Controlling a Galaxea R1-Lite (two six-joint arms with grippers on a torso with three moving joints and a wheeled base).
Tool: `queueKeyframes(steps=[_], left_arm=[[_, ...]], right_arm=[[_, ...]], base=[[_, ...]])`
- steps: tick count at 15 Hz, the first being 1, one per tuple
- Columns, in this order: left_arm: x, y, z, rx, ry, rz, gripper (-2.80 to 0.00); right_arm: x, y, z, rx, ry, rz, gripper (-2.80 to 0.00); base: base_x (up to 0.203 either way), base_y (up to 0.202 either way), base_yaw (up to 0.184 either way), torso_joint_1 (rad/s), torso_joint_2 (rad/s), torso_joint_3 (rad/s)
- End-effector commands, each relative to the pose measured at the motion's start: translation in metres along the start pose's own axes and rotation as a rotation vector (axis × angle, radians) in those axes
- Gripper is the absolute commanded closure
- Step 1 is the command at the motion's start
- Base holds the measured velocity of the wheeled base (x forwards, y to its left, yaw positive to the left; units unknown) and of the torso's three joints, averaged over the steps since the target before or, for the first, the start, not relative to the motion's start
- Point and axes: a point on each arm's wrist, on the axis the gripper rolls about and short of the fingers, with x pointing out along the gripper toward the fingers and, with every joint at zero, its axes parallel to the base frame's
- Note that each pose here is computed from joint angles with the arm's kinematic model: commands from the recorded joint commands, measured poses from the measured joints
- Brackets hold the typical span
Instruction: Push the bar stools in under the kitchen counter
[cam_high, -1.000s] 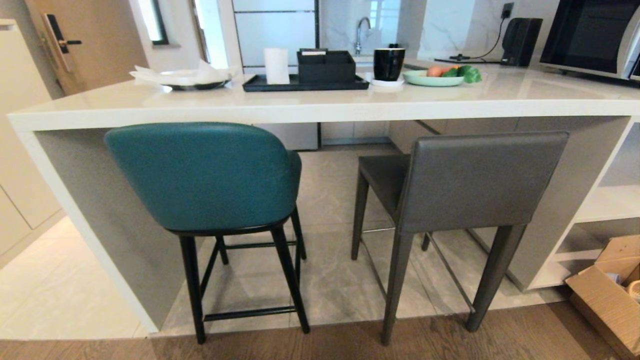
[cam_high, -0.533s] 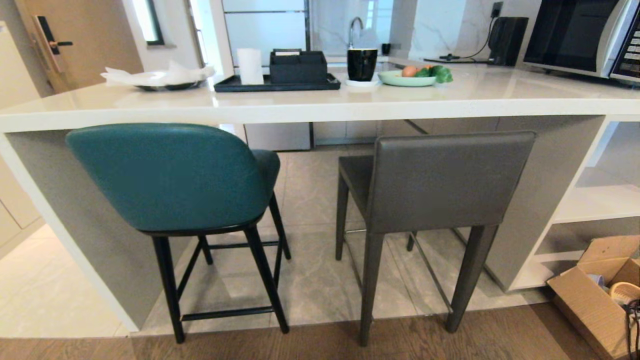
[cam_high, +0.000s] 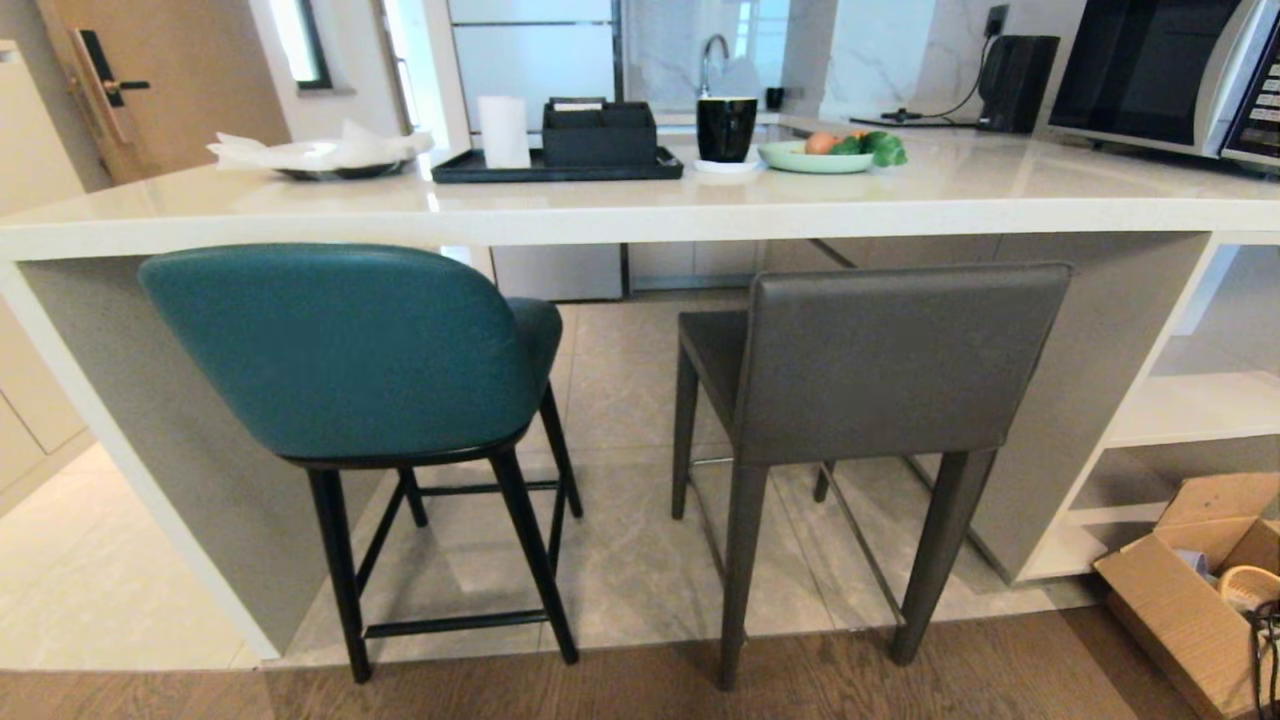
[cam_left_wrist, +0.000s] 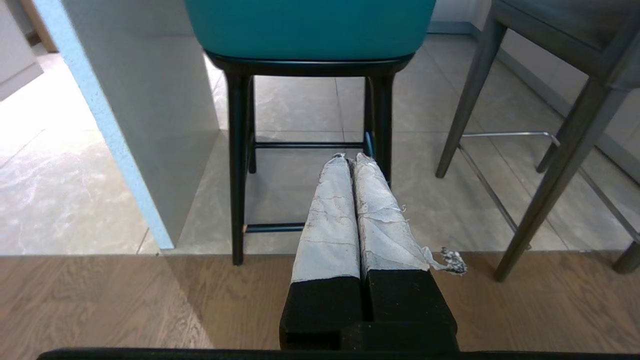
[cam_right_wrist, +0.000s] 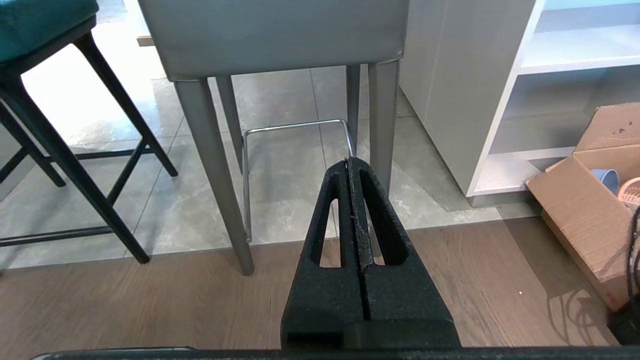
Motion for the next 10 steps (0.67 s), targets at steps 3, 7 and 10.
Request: queueKeyframes(steps=[3, 7, 10], left_arm=[[0.0001, 0.0000, 0.0001, 0.000, 0.002, 0.000, 0.00], [0.0001, 0.0000, 0.0001, 0.000, 0.002, 0.000, 0.00], [0.0001, 0.0000, 0.0001, 0.000, 0.002, 0.000, 0.00]], right_arm=[[0.0002, 0.0000, -0.0004, 0.000, 0.003, 0.000, 0.00], [0.0002, 0.0000, -0.0004, 0.000, 0.003, 0.000, 0.00], [0.0002, 0.0000, -0.0004, 0.000, 0.003, 0.000, 0.00]], base=[[0.000, 0.000, 0.000, 0.036, -0.13, -0.097], [0.000, 0.000, 0.000, 0.104, -0.33, -0.283], [0.000, 0.000, 0.000, 0.173, -0.52, -0.290]])
